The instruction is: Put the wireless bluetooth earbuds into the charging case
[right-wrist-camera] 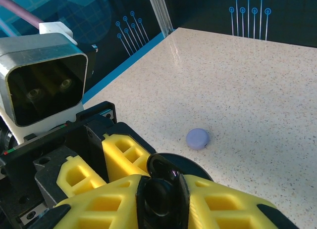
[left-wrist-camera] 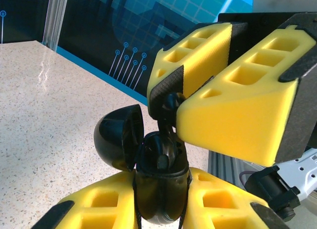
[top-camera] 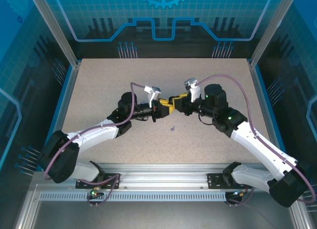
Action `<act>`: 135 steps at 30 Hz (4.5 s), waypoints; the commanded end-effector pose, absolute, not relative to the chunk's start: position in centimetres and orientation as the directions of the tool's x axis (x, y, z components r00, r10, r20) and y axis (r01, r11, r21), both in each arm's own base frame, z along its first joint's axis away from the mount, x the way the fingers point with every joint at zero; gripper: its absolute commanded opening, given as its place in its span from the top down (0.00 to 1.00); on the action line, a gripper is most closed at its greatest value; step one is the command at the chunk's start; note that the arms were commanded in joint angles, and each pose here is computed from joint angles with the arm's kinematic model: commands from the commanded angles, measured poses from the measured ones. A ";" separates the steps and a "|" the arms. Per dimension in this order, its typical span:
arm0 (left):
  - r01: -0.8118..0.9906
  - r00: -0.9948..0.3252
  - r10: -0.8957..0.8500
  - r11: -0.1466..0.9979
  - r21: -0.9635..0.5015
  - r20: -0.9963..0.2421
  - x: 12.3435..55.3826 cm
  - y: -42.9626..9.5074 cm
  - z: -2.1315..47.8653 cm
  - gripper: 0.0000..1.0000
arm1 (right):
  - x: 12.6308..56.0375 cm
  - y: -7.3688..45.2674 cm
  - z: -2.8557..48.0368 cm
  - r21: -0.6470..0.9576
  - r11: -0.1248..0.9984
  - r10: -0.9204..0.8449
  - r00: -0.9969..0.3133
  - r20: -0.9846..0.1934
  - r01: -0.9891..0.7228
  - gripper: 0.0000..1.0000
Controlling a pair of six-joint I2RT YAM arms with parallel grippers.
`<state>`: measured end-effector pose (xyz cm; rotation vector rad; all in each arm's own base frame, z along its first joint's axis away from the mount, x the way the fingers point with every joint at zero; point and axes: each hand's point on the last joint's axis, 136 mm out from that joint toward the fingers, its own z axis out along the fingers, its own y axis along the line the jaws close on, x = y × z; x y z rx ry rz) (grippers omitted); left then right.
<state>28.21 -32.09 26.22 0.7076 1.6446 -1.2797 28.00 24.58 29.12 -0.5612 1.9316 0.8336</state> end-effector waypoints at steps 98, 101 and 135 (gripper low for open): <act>0.874 -0.307 -0.076 0.372 -0.312 -0.949 27.3 -30.4 28.0 1.00 | 26.8 21.1 31.1 0.214 0.798 -0.088 -0.460 -0.884 -0.564 0.32; 0.879 -0.304 -0.070 0.364 -0.308 -0.950 27.1 -30.5 27.8 1.00 | 27.5 19.6 30.5 0.204 0.847 -0.071 -0.484 -0.872 -0.491 0.32; 0.969 -0.242 -0.047 0.049 -0.244 -0.969 22.7 -32.7 30.9 1.00 | 27.2 21.7 27.6 0.440 0.638 -0.063 -0.612 -0.788 -0.632 0.49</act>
